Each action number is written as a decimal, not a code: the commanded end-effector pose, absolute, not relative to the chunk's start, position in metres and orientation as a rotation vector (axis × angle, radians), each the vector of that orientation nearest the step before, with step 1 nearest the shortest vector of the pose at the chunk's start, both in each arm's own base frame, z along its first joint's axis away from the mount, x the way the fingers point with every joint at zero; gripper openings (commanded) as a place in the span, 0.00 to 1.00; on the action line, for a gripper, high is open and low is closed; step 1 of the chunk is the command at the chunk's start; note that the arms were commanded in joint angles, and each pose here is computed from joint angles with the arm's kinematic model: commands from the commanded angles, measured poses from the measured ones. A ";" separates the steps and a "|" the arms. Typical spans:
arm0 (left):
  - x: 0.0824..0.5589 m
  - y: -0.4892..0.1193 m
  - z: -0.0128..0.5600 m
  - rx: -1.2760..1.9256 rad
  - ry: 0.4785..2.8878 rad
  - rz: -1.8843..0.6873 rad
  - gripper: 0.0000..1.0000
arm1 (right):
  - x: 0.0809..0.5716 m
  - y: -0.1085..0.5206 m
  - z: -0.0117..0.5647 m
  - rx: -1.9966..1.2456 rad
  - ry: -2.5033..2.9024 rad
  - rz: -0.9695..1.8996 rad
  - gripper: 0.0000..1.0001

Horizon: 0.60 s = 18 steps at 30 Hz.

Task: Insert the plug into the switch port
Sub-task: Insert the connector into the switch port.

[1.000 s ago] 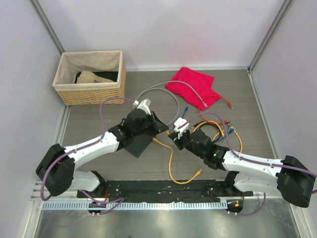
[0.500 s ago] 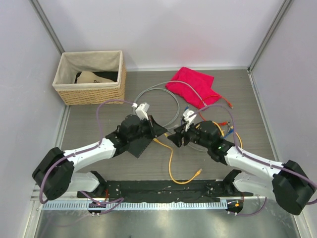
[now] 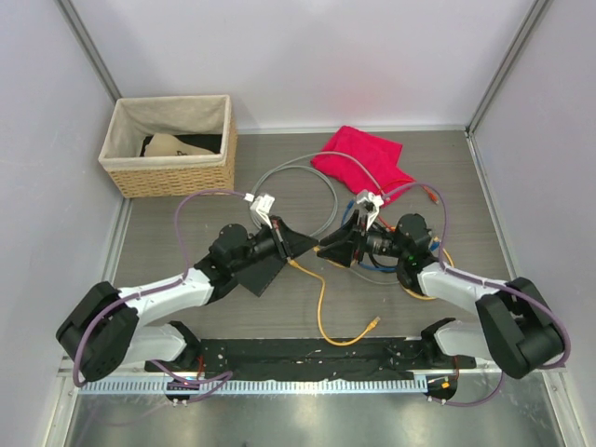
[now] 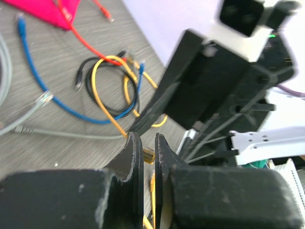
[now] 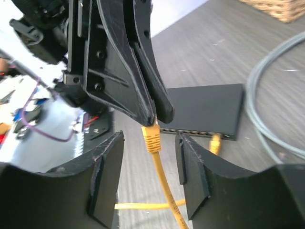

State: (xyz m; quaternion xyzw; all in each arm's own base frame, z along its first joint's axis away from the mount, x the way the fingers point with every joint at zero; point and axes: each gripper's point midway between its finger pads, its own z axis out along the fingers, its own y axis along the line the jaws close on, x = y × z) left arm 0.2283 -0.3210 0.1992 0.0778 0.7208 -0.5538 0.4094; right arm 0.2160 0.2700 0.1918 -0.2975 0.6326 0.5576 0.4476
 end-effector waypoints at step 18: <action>0.215 -0.320 0.251 0.282 1.605 -1.493 0.00 | 0.198 0.278 0.236 -0.799 1.299 1.622 0.01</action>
